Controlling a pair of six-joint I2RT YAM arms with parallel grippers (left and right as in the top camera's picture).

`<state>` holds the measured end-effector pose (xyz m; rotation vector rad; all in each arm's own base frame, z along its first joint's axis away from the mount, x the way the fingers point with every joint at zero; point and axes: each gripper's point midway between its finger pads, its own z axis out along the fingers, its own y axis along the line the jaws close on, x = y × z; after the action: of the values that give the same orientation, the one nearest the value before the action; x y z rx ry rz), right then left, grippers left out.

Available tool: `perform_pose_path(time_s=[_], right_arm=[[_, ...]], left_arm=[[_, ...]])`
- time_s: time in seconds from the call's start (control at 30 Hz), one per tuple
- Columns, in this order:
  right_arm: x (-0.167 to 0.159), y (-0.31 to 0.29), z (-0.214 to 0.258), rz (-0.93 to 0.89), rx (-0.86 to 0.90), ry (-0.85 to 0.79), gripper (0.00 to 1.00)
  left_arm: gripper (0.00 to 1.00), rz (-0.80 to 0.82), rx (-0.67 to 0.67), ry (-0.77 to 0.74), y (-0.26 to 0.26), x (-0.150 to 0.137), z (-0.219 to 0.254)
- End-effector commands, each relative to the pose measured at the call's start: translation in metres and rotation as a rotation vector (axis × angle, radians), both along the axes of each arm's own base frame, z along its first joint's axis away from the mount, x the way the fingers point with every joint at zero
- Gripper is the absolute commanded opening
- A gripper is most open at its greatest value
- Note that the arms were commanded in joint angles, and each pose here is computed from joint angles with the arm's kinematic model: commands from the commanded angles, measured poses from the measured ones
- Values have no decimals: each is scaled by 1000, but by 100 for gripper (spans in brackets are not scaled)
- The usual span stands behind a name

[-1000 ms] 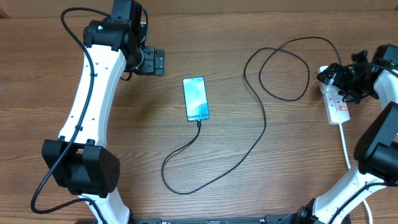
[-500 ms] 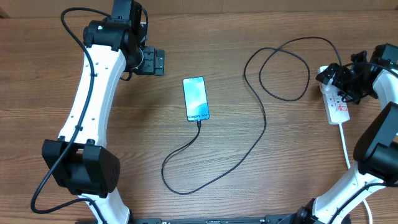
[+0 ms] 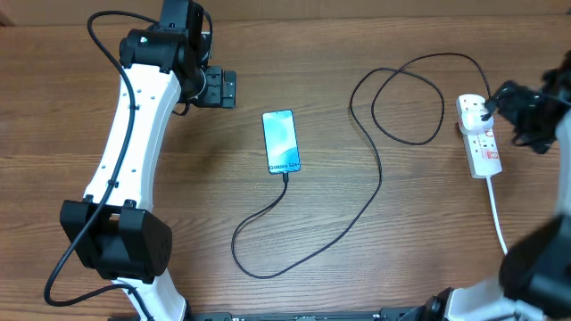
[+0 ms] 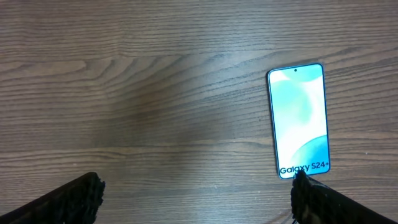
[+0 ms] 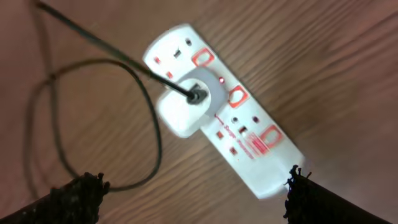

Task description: Plug charger to phone and switch on socket

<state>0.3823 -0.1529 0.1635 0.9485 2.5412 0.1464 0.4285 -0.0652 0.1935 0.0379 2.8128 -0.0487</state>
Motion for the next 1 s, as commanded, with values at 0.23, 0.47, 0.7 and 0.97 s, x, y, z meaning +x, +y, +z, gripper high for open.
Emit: perform_pose_path(time_s=[0.23, 0.47, 0.7, 0.97], right_arm=[[-41, 24, 125, -11, -97, -294, 100], [-42, 24, 126, -11, -98, -295, 100], [-42, 24, 126, -11, -98, -295, 100], [-42, 24, 126, -11, -98, -296, 100]], left_arm=[[100, -14, 11, 2, 0, 1, -2], [100, -14, 11, 2, 0, 1, -2], [100, -14, 11, 2, 0, 1, -2], [100, -14, 11, 2, 0, 1, -2]])
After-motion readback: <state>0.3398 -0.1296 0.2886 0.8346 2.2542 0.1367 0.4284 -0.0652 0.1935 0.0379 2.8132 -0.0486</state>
